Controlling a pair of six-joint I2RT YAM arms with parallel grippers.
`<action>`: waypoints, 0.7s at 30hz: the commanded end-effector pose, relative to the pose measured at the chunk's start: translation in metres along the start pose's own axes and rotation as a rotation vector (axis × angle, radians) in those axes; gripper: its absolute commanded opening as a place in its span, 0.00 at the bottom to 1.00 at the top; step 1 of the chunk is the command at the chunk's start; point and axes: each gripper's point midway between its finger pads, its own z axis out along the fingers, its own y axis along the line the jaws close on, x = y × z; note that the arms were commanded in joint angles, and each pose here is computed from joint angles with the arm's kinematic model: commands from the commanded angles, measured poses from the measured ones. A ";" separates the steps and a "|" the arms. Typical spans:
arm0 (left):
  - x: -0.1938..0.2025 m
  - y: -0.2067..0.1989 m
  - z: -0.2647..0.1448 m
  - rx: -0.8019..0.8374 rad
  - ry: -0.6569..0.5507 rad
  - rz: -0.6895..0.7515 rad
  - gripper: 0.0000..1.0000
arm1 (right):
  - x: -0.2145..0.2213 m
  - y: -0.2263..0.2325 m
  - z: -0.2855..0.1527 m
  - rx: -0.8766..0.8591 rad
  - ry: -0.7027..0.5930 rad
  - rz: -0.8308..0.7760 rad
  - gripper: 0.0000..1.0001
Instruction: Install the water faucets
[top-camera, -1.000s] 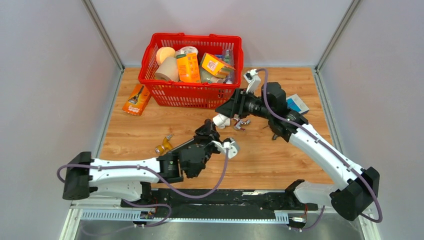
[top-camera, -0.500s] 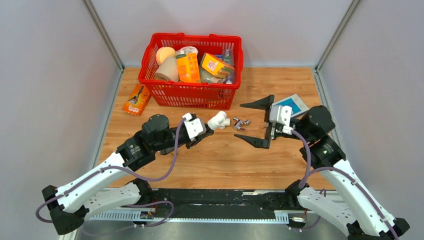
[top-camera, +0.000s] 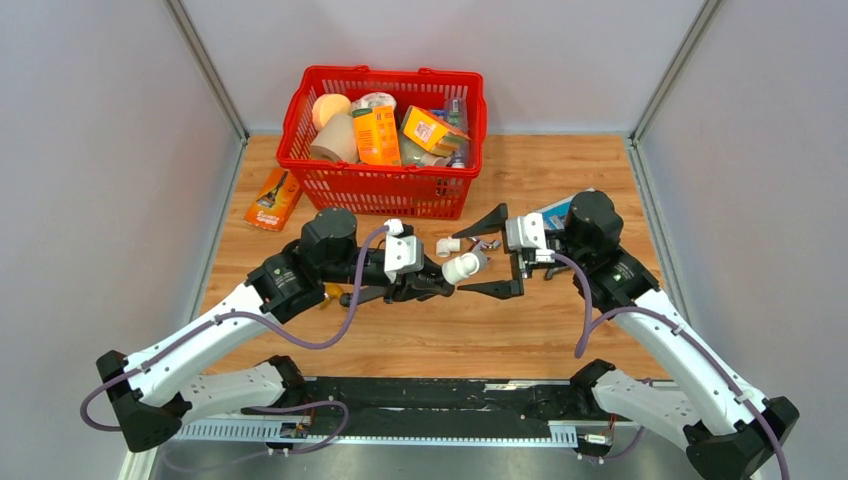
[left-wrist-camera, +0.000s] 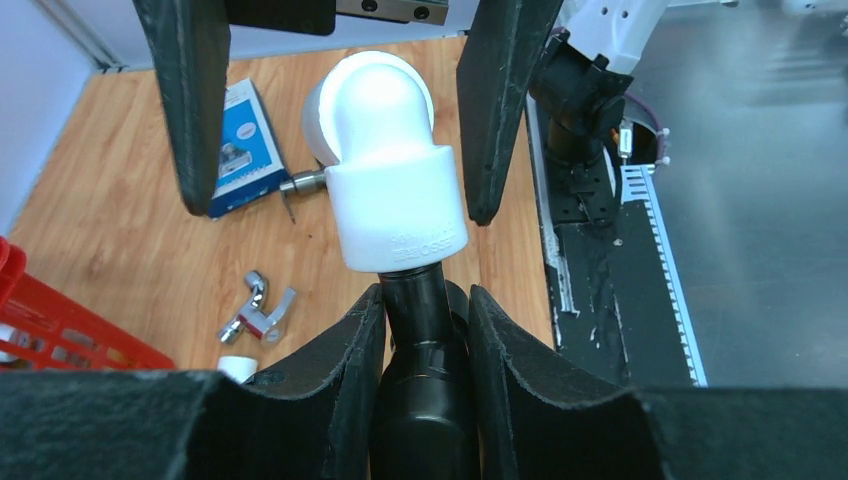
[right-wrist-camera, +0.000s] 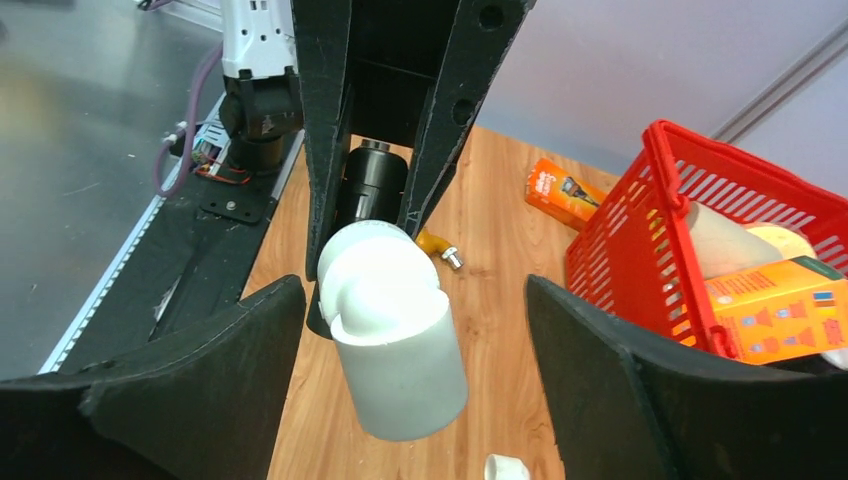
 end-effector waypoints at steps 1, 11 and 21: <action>-0.046 0.000 -0.004 0.031 -0.112 0.086 0.00 | -0.016 0.008 0.003 -0.081 -0.044 0.001 0.82; -0.041 0.059 -0.015 -0.319 -0.038 0.091 0.00 | 0.005 -0.017 0.014 0.048 0.021 0.229 0.07; -0.035 0.092 -0.033 -1.032 0.210 0.482 0.00 | 0.074 -0.114 0.010 0.735 0.039 0.992 0.00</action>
